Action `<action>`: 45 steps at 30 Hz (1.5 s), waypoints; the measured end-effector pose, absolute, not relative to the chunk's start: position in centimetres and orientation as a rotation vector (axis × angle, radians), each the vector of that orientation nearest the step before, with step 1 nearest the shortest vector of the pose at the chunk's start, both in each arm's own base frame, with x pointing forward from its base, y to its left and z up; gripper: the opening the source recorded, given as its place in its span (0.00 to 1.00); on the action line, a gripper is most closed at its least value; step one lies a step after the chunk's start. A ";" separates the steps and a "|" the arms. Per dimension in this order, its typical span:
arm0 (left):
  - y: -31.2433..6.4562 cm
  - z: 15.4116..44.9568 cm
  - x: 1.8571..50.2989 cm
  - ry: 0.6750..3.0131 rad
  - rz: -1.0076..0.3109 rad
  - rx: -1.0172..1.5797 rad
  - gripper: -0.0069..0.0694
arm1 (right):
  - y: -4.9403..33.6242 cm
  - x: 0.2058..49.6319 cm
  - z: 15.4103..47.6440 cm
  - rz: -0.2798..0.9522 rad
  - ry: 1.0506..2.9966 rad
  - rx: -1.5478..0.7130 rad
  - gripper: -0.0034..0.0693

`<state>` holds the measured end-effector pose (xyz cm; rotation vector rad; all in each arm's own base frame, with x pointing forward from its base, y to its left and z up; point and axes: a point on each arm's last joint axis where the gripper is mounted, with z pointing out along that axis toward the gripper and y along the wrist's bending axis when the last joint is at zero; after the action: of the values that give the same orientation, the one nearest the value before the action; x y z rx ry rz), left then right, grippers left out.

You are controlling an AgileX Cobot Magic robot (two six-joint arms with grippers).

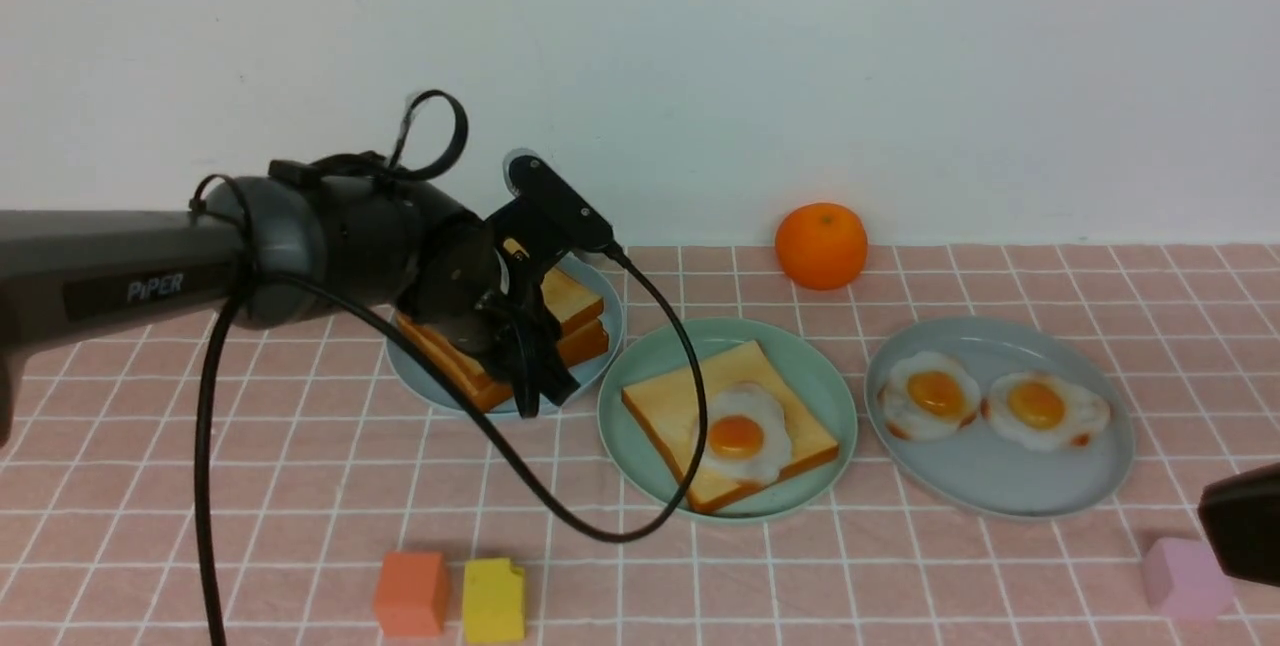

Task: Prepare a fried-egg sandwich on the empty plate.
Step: Use the left arm to grab a slice of bread, then use the left arm to place a slice of bread on the fried egg in the middle

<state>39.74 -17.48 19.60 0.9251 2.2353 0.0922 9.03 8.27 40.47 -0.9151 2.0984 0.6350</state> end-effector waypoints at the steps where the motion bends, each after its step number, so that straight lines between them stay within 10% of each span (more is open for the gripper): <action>1: -17.5 19.5 39.8 2.234 0.097 0.931 0.47 | 8.3 9.0 40.5 0.635 2.098 -0.915 0.06; 23: -17.5 18.1 40.3 2.243 0.125 0.931 0.26 | 8.3 8.9 40.4 0.657 2.118 -0.905 0.07; 35: -17.4 28.0 37.3 2.072 0.043 0.801 0.26 | 7.7 9.1 40.1 0.569 2.163 -0.872 0.07; 45: -27.2 25.6 31.2 1.966 -0.100 1.233 0.26 | 4.6 5.5 40.8 0.408 2.145 -0.723 0.07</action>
<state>31.23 -27.19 25.55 1.2334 1.9661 -0.0999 5.47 4.63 40.77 -0.7230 2.1453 0.4076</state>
